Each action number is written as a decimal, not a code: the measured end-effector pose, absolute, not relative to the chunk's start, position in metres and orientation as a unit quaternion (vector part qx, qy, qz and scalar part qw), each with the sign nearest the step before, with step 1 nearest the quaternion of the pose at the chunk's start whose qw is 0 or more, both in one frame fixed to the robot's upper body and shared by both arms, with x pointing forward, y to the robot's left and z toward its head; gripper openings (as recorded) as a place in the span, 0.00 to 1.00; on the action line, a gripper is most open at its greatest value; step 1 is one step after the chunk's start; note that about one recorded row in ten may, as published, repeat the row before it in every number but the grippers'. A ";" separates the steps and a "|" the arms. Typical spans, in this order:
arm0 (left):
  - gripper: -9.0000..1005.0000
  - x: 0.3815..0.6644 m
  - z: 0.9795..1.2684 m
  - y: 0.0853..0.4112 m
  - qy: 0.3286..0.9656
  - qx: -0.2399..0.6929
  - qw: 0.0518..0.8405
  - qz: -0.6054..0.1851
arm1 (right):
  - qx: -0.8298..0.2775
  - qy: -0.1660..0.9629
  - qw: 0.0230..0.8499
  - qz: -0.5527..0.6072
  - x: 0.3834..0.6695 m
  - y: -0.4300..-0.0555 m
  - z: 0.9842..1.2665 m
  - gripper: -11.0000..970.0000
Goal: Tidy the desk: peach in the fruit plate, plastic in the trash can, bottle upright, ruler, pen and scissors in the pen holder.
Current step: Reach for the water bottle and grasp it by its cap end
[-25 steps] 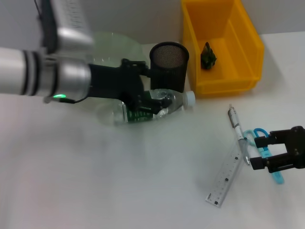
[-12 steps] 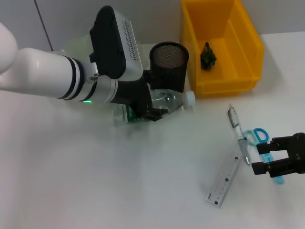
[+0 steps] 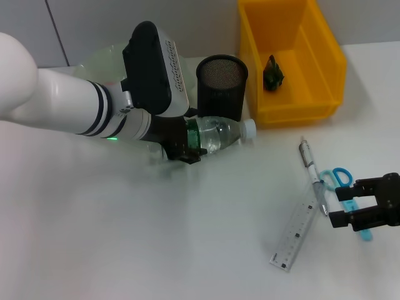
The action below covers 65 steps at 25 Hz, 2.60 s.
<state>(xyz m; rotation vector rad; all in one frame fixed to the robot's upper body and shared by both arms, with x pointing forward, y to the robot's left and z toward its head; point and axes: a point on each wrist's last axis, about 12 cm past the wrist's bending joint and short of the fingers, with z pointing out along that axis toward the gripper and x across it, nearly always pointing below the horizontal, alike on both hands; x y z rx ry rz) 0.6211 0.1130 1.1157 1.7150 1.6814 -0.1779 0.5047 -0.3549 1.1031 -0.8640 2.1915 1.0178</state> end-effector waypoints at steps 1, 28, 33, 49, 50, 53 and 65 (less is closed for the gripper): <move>0.81 0.621 1.116 0.113 0.652 0.665 0.358 -0.069 | -0.322 0.819 0.284 0.380 0.505 -0.355 1.103 0.86; 0.81 0.602 1.119 0.106 0.642 0.677 0.345 -0.099 | -0.321 0.819 0.283 0.382 0.507 -0.354 1.102 0.86; 0.81 0.608 1.119 0.106 0.644 0.666 0.368 -0.082 | -0.322 0.818 0.284 0.382 0.507 -0.353 1.103 0.86; 0.81 0.602 1.116 0.099 0.649 0.678 0.324 -0.115 | -0.322 0.820 0.284 0.380 0.507 -0.354 1.102 0.86; 0.81 0.602 1.116 0.099 0.649 0.678 0.324 -0.115 | -0.322 0.820 0.284 0.380 0.507 -0.354 1.102 0.86; 0.81 0.600 1.124 0.100 0.643 0.672 0.341 -0.133 | -0.322 0.820 0.284 0.379 0.508 -0.355 1.103 0.86; 0.81 0.606 1.112 0.088 0.637 0.678 0.353 -0.100 | -0.323 0.820 0.283 0.378 0.508 -0.355 1.103 0.86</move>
